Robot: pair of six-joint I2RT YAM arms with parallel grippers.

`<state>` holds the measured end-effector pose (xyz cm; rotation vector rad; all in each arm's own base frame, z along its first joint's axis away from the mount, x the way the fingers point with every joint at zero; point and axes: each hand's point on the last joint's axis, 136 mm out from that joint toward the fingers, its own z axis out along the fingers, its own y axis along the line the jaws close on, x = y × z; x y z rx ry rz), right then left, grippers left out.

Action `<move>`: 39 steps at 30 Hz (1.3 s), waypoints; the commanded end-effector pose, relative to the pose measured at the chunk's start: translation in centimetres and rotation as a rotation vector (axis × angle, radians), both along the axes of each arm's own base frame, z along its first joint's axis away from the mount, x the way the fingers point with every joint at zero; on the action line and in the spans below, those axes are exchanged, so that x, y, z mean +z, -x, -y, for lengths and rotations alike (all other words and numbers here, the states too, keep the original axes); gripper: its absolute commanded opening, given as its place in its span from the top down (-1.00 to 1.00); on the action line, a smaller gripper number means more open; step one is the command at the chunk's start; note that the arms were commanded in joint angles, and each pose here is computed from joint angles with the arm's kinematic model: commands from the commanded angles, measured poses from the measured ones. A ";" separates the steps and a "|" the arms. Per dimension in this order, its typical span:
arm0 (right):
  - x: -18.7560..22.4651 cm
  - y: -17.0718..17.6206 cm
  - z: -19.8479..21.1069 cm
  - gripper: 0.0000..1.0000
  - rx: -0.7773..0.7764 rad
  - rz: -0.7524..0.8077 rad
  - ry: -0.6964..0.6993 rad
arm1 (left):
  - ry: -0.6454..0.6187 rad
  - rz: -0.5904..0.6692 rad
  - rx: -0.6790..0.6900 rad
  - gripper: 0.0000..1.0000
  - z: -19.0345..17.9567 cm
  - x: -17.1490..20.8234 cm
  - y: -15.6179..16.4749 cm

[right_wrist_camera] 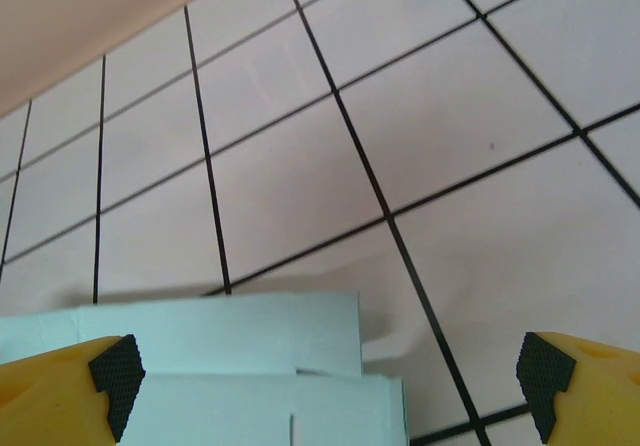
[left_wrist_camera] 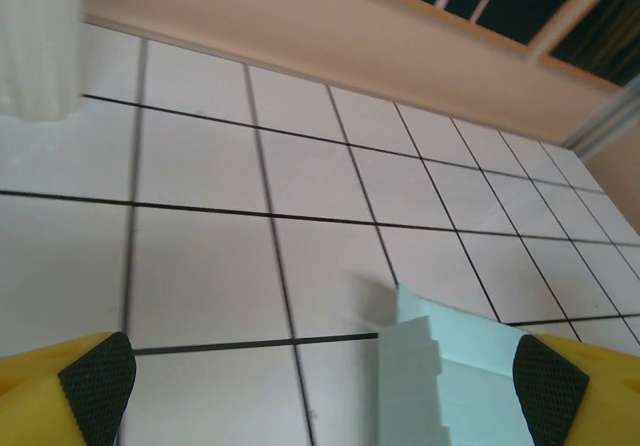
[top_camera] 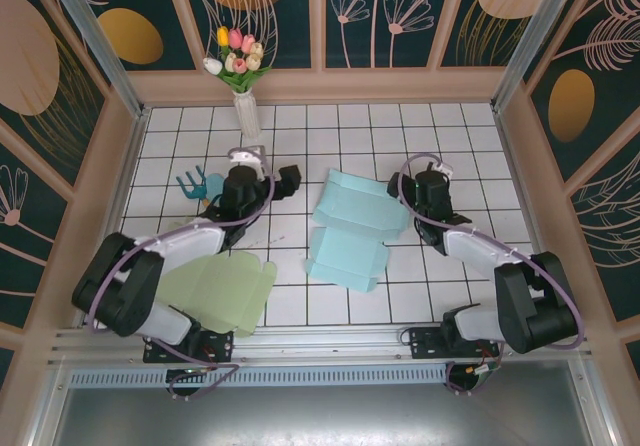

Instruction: Fold the paper box

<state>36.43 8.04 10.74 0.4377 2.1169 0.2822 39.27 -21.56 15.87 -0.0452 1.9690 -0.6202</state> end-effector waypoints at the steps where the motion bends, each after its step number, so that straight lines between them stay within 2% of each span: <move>1: 0.5 0.7 -0.4 -0.98 -0.001 0.032 -0.008 | -0.113 -0.040 -0.064 -0.95 2.7 -2.1 -0.7; 6: 0.3 1.8 -0.2 -0.98 0.002 0.048 0.018 | -0.238 -0.104 -0.097 -0.88 5.7 -5.7 -2.2; 12: 0.8 3.0 0.9 -0.98 -0.030 0.089 0.032 | -0.320 -0.129 -0.108 -0.80 8.2 -7.1 -3.1; 19: 1.5 3.7 1.0 -0.98 -0.052 0.103 0.070 | -0.426 -0.183 -0.094 -0.74 9.0 -9.1 -2.9; 24: 2.0 4.1 0.4 -0.98 -0.037 0.114 0.096 | -0.443 -0.215 -0.095 -0.56 9.2 -10.1 -2.6; 36: 2.2 4.5 0.4 -0.98 -0.051 0.126 0.142 | -0.508 -0.237 -0.101 0.27 9.9 -11.2 -2.2; 37: 2.2 4.5 0.3 -0.98 -0.049 0.128 0.144 | -0.506 -0.238 -0.104 0.39 9.9 -11.2 -2.1; 39: 2.3 4.4 0.3 -0.98 -0.049 0.129 0.146 | -0.503 -0.236 -0.109 0.82 10.0 -11.0 -2.0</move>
